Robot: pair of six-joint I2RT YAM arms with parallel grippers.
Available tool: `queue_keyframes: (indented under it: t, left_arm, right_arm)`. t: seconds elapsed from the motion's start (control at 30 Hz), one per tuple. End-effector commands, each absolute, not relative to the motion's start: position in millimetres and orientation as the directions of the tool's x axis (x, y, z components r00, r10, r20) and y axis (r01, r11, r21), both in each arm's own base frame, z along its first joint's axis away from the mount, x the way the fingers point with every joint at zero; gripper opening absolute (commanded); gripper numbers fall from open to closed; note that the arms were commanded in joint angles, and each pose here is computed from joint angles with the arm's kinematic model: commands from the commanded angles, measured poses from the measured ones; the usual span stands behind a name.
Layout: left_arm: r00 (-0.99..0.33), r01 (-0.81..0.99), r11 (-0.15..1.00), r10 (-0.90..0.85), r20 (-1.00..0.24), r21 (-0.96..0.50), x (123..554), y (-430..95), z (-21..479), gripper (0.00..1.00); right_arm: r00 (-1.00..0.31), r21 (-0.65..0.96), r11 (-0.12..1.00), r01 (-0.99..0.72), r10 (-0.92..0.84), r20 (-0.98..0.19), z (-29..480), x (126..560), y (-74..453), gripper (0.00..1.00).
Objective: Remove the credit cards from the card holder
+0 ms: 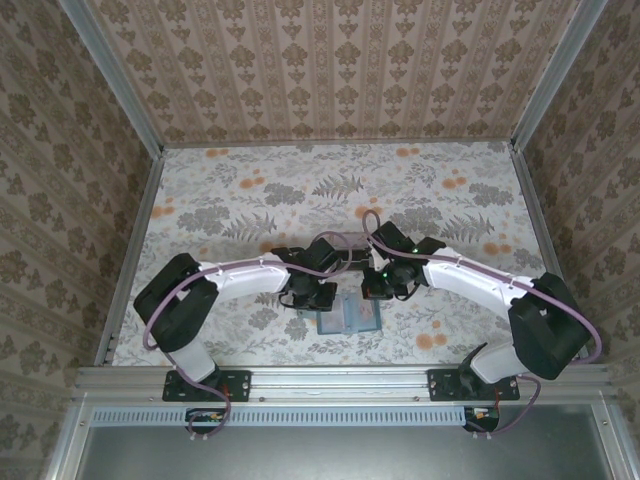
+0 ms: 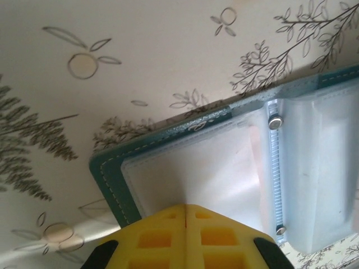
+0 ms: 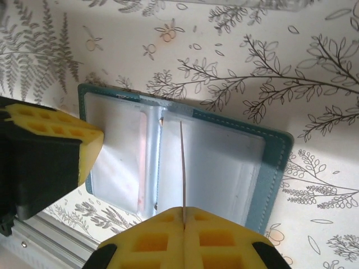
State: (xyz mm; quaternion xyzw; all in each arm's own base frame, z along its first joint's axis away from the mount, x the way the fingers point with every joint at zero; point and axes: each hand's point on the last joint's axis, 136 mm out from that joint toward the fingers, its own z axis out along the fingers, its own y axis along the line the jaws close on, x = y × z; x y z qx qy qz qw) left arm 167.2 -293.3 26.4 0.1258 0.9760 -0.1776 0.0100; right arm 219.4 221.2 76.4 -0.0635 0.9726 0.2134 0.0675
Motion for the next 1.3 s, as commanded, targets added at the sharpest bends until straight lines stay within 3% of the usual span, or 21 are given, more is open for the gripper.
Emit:
queue_keyframes:
  t: [0.0,0.17,0.37,0.63,0.9,1.27]
  left_arm:
    - [-0.966,0.257,0.915,0.245,-0.076,-0.311,164.3,-278.0,34.3,0.02]
    - [-0.967,0.252,0.907,0.227,-0.112,-0.337,172.3,-278.9,47.1,0.05]
    - [-0.972,0.224,0.898,0.176,-0.159,-0.379,185.5,-276.1,61.3,0.08]
    - [-0.972,0.17,0.887,0.08,-0.22,-0.43,202.4,-258.2,70.3,0.11]
    - [-0.969,0.101,0.889,-0.013,-0.245,-0.447,213.7,-233.2,68.6,0.11]
    - [-0.963,0.06,0.89,-0.068,-0.263,-0.452,217.0,-218.6,71.2,0.11]
  right_arm:
    - [-0.933,0.326,0.886,-0.329,-0.251,-0.26,94.1,225.7,213.0,0.0]
    - [-0.822,0.19,0.823,-0.535,-0.456,-0.341,112.2,238.8,206.6,0.0]
    - [-0.68,0.049,0.704,-0.708,-0.663,-0.313,117.8,257.2,197.6,0.0]
    - [-0.359,-0.128,0.408,-0.904,-0.887,-0.292,128.6,282.9,198.1,0.0]
    - [-0.156,-0.177,0.194,-0.965,-0.966,-0.206,129.5,304.1,203.7,0.0]
    - [-0.064,-0.162,0.09,-0.983,-0.985,-0.162,126.9,338.9,221.4,0.0]
